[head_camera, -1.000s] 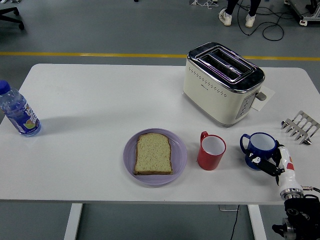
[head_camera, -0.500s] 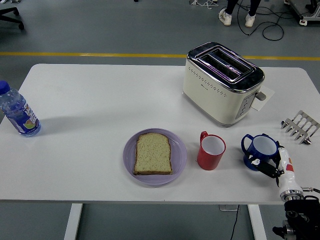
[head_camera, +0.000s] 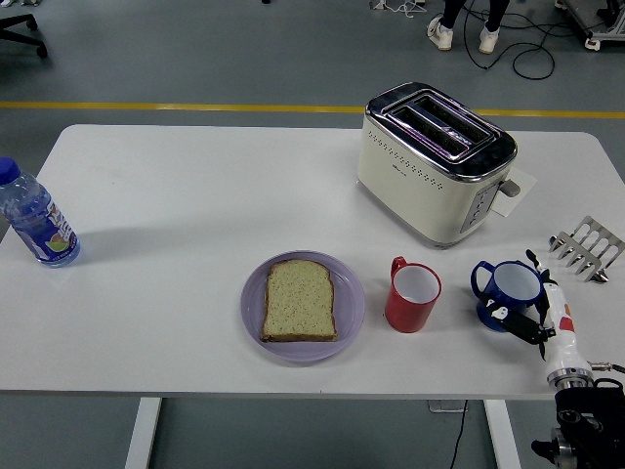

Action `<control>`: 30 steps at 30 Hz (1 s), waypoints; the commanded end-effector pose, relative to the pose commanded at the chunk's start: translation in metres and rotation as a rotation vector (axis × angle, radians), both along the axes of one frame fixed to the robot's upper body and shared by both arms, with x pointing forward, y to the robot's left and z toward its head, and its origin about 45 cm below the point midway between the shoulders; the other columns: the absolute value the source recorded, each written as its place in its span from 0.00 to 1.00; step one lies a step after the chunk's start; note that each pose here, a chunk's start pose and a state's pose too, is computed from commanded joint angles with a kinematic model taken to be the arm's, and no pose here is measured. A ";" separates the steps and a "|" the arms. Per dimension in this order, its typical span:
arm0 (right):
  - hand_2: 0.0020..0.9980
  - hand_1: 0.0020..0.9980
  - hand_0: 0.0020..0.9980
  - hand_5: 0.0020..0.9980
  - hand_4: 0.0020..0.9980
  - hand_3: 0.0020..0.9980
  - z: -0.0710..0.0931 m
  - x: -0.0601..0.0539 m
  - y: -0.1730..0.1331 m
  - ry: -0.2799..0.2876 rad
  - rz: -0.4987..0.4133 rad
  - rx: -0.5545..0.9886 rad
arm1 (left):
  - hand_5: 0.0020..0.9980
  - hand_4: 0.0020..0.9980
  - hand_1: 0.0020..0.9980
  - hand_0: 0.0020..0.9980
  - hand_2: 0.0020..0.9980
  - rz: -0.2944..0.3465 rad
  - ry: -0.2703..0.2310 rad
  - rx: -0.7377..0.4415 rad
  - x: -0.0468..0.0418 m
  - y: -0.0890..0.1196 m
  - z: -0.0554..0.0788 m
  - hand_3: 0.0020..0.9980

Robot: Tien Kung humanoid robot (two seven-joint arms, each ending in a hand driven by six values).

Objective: Pick up the cup,pour liquid into bread,place the cup on the desk

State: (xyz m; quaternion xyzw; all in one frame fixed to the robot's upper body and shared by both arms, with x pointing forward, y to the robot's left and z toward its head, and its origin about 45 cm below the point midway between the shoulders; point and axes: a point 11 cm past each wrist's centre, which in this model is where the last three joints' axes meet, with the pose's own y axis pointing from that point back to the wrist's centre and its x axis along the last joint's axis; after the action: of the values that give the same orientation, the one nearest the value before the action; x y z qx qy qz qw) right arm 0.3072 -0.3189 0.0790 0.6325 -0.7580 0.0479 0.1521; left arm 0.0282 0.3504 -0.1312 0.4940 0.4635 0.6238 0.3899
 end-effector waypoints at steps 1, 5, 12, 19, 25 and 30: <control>0.92 0.76 0.86 0.00 0.87 1.00 0.000 0.000 0.000 0.000 -0.002 -0.002 | 0.86 0.24 0.64 0.63 0.65 0.000 0.000 0.000 0.0001 0.000 0.000 0.51; 0.93 0.77 0.88 0.00 0.88 1.00 0.001 0.000 -0.001 -0.007 -0.006 -0.007 | 0.86 0.24 0.64 0.63 0.65 -0.001 -0.001 0.000 0.0004 0.000 0.000 0.51; 0.95 0.79 0.89 0.00 0.89 1.00 0.011 0.001 0.000 -0.050 -0.008 -0.013 | 0.86 0.24 0.64 0.63 0.65 -0.001 -0.001 0.000 0.0007 0.000 0.000 0.51; 0.96 0.80 0.90 0.00 0.90 1.00 0.022 0.004 0.002 -0.083 0.004 -0.018 | 0.86 0.24 0.64 0.63 0.65 -0.001 -0.003 0.001 0.0018 0.001 0.000 0.51; 0.96 0.80 0.90 0.00 0.90 1.00 0.047 0.006 0.011 -0.160 0.031 -0.018 | 0.86 0.24 0.64 0.63 0.65 0.001 -0.004 0.000 0.0017 0.000 0.000 0.51; 0.96 0.81 0.90 0.00 0.91 1.00 0.080 0.012 0.015 -0.257 0.043 -0.014 | 0.86 0.24 0.64 0.63 0.65 -0.002 -0.003 0.001 0.0017 0.001 0.000 0.50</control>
State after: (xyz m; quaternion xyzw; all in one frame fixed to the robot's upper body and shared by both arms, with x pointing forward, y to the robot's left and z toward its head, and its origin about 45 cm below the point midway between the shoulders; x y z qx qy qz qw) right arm 0.3193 -0.3034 0.1590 0.6360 -0.7573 0.1372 0.0571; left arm 0.0298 0.3512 -0.1309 0.4939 0.4620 0.6243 0.3910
